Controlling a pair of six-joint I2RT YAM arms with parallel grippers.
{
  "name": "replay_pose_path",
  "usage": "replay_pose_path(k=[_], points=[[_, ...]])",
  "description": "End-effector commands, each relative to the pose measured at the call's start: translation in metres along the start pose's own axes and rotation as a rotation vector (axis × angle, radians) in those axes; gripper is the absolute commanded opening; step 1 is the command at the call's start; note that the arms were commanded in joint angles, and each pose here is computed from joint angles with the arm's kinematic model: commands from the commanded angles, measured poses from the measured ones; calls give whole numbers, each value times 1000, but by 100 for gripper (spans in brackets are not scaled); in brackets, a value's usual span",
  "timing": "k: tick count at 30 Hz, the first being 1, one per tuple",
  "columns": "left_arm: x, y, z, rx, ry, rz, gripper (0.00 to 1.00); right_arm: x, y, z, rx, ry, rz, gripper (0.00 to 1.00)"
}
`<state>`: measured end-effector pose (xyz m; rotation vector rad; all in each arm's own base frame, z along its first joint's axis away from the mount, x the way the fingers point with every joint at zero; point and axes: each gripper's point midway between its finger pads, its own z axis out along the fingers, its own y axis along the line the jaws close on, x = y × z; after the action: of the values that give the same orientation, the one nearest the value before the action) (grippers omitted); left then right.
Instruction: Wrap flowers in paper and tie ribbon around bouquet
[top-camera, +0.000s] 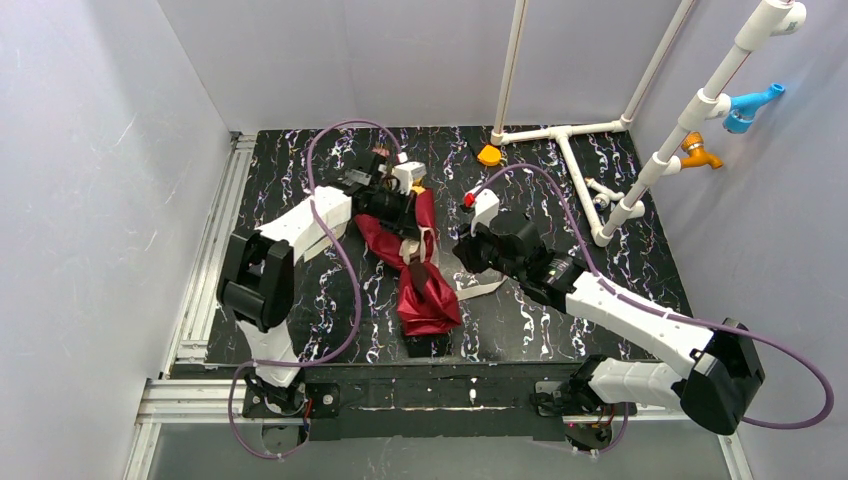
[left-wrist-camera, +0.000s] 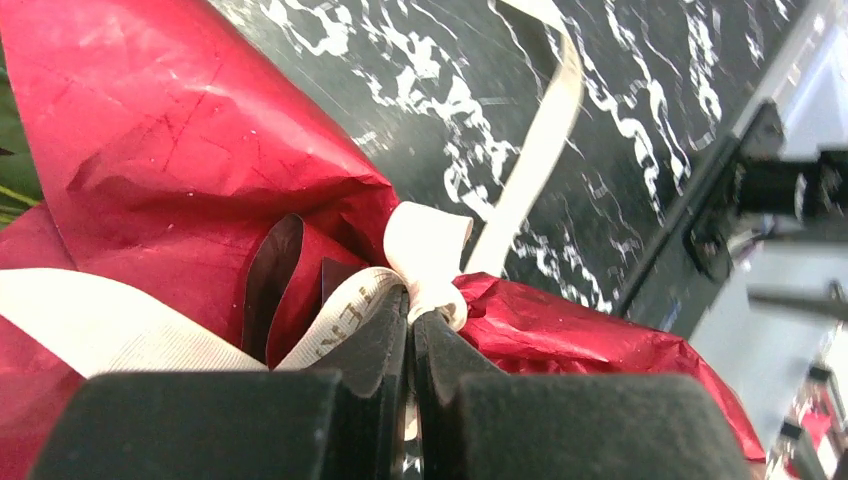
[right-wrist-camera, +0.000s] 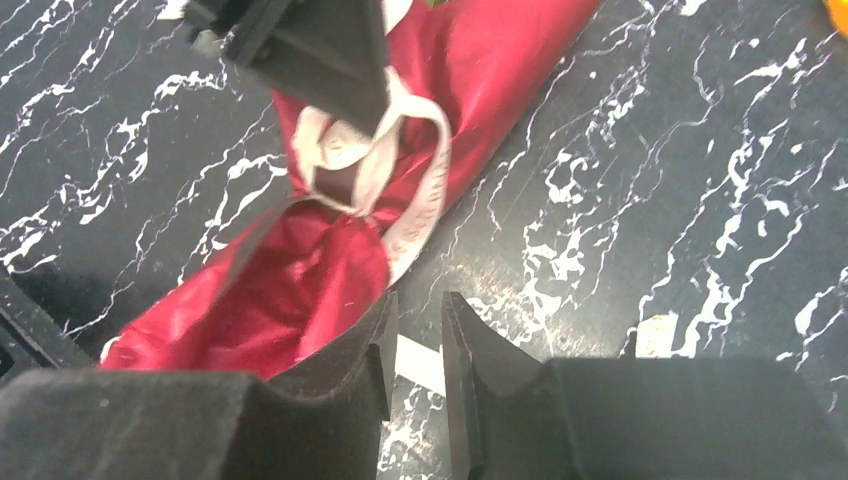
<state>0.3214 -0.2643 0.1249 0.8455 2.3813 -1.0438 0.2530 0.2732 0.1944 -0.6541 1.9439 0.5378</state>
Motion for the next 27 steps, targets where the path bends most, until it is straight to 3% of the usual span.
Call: replay_pose_path(k=[1, 9, 14, 21, 27], points=[[-26, 3, 22, -172, -25, -140, 0, -11, 15, -9, -77, -38, 57, 32], [-22, 20, 14, -394, 47, -148, 0, 5, 79, -5, -396, 12, 270, 35], [-25, 11, 3, -388, 51, -131, 0, 36, 72, 11, -328, 79, 348, 35], [1, -2, 6, -271, 238, -95, 0, 78, 53, 31, -203, 195, 333, 34], [6, -3, 1, -275, 286, -87, 0, 86, 44, 40, -147, 227, 292, 33]])
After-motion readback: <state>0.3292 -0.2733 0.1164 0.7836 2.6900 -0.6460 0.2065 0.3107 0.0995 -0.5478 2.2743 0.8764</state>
